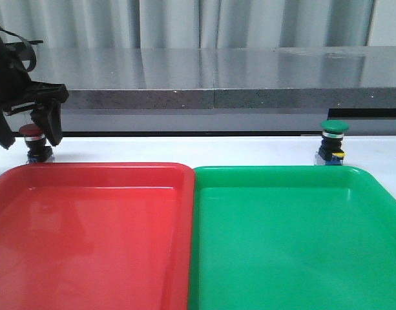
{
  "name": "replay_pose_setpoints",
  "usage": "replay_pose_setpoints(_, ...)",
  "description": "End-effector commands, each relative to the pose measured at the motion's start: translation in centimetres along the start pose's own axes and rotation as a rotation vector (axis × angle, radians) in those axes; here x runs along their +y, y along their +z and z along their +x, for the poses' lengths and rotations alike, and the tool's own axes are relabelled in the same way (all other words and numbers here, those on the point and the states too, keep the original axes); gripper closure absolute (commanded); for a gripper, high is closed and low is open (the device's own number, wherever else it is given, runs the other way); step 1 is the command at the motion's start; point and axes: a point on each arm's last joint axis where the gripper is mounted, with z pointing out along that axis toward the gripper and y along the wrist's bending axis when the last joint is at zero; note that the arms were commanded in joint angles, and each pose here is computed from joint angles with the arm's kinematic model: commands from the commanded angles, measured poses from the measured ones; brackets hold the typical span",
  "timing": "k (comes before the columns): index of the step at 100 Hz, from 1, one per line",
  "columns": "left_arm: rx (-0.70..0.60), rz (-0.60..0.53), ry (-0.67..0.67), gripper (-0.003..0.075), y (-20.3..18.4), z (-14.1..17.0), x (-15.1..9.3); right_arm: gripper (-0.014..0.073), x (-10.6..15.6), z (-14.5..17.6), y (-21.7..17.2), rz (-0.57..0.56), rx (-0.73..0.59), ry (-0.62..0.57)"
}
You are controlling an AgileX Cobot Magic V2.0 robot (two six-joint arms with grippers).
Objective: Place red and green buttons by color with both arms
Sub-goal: 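Lower the left gripper over the red button and close on it, then lift the red button and carry it over the red tray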
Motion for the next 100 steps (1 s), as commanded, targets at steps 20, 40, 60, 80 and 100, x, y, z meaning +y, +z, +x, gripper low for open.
replay_pose_setpoints(20, -0.164, 0.020, 0.012, 0.0356, -3.1, -1.8, -0.9, 0.0659, 0.1, -1.4, -0.2, -0.008, -0.109, -0.008)
replay_pose_setpoints(40, -0.167, 0.019, 0.012, 0.0503, -3.1, -1.8, -0.9, 0.0659, 0.1, -1.4, -0.2, -0.008, -0.109, -0.008)
replay_pose_setpoints(60, -0.174, 0.039, -0.006, 0.0591, -3.3, -1.9, -1.1, 0.0659, 0.1, -1.4, -0.2, -0.008, -0.109, -0.008)
replay_pose_setpoints(80, -0.193, 0.047, -0.003, 0.0627, -5.4, -2.0, -1.4, 0.0659, 0.1, -1.4, -0.2, -0.008, -0.109, -0.008)
replay_pose_setpoints(100, -0.272, 0.068, -0.040, 0.0627, -9.4, -1.9, -2.2, 0.0659, 0.1, -1.4, -0.2, -0.008, -0.109, -0.008)
